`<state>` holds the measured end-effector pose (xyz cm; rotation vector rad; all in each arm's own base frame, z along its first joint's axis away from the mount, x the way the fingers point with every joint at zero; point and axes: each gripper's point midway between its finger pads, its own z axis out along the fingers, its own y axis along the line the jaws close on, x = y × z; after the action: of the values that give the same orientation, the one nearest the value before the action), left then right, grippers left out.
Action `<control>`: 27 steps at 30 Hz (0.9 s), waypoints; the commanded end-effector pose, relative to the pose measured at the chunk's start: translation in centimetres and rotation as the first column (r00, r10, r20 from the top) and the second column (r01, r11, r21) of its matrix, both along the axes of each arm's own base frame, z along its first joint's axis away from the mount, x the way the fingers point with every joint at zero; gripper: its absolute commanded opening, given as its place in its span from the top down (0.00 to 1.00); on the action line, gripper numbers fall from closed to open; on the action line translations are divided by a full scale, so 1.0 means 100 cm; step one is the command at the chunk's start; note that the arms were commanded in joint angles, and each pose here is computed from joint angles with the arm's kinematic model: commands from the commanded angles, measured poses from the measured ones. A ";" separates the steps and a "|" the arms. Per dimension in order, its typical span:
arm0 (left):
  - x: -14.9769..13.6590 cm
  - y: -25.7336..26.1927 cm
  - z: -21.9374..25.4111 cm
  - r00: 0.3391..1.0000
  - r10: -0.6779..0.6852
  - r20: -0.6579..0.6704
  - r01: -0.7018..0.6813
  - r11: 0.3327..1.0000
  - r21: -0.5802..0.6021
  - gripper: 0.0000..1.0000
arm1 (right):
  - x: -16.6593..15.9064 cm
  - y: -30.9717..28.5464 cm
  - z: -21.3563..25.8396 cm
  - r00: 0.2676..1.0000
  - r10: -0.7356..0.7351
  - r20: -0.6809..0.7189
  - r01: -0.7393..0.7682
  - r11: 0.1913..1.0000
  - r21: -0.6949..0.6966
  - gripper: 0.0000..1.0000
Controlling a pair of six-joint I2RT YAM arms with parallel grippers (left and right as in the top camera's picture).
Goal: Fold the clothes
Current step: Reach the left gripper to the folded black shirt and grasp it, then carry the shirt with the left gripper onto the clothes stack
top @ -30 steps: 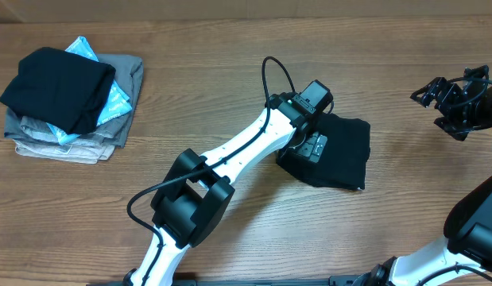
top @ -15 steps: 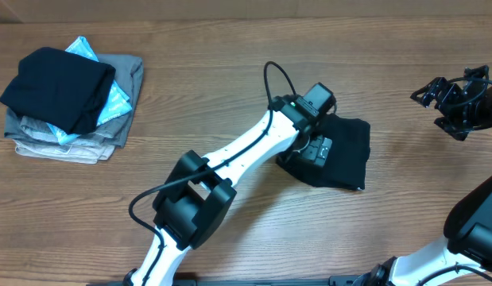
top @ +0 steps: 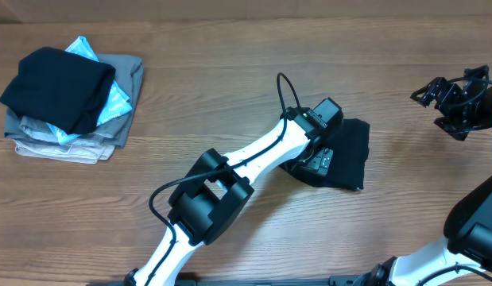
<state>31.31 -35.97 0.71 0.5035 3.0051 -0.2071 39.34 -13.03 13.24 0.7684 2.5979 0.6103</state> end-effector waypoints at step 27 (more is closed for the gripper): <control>0.020 0.044 0.000 1.000 0.016 0.008 -0.017 0.980 0.196 0.00 | 0.004 -0.003 0.010 1.000 0.000 0.028 0.001 1.000 -0.020 0.00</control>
<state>32.12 -33.01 1.31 0.4821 3.0452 -0.0208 39.35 -13.04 13.25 0.7677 2.5977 0.6101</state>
